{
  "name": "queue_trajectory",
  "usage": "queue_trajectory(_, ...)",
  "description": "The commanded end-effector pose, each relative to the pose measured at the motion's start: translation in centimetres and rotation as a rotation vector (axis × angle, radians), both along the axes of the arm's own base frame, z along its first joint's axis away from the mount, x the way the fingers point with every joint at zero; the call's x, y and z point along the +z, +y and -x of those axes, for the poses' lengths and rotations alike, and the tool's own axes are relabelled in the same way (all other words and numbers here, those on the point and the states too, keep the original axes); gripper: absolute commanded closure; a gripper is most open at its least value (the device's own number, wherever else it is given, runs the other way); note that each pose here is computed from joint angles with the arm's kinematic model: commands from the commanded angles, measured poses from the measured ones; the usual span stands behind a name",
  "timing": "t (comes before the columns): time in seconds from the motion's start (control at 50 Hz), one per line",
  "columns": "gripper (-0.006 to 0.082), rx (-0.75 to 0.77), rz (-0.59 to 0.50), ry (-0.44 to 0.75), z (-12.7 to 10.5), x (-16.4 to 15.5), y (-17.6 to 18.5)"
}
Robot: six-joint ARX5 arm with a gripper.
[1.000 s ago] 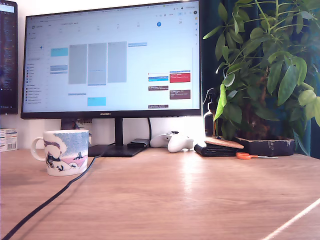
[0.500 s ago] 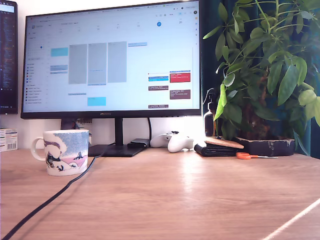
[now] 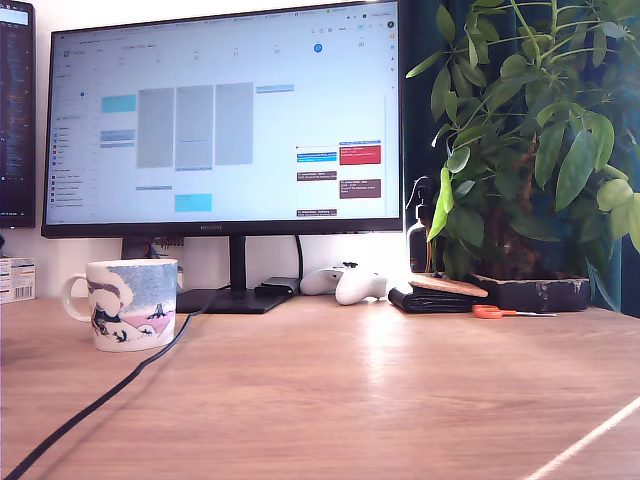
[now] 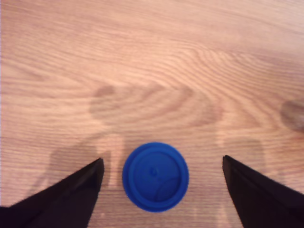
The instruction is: Pick the blue coffee capsule and place it inside the blue coffee cup
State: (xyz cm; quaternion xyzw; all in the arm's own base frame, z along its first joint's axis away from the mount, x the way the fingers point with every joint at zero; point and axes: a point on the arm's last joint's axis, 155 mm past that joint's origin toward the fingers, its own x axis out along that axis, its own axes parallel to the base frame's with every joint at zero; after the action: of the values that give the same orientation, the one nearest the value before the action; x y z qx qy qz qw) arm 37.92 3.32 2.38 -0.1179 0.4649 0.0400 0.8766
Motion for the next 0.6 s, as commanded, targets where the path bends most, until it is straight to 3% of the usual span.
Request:
queue_trajectory(0.0,0.0150,-0.001,0.001,0.009,0.0,-0.2,0.1)
queue_trajectory(0.08,0.0271,-0.012,-0.008,0.007,-0.1,-0.2,0.2)
queue_trajectory(0.12,0.0364,-0.015,-0.010,0.005,-0.1,-0.1,0.2)
queue_trajectory(0.14,0.0499,-0.015,-0.010,0.003,-0.2,0.0,0.2)
queue_trajectory(0.2,0.0585,-0.015,-0.009,0.001,-0.3,0.0,0.2)
queue_trajectory(0.38,0.0605,-0.015,-0.011,-0.013,-0.7,0.7,0.2)
queue_trajectory(0.58,0.0605,-0.026,0.027,-0.079,-2.4,4.0,-0.4)
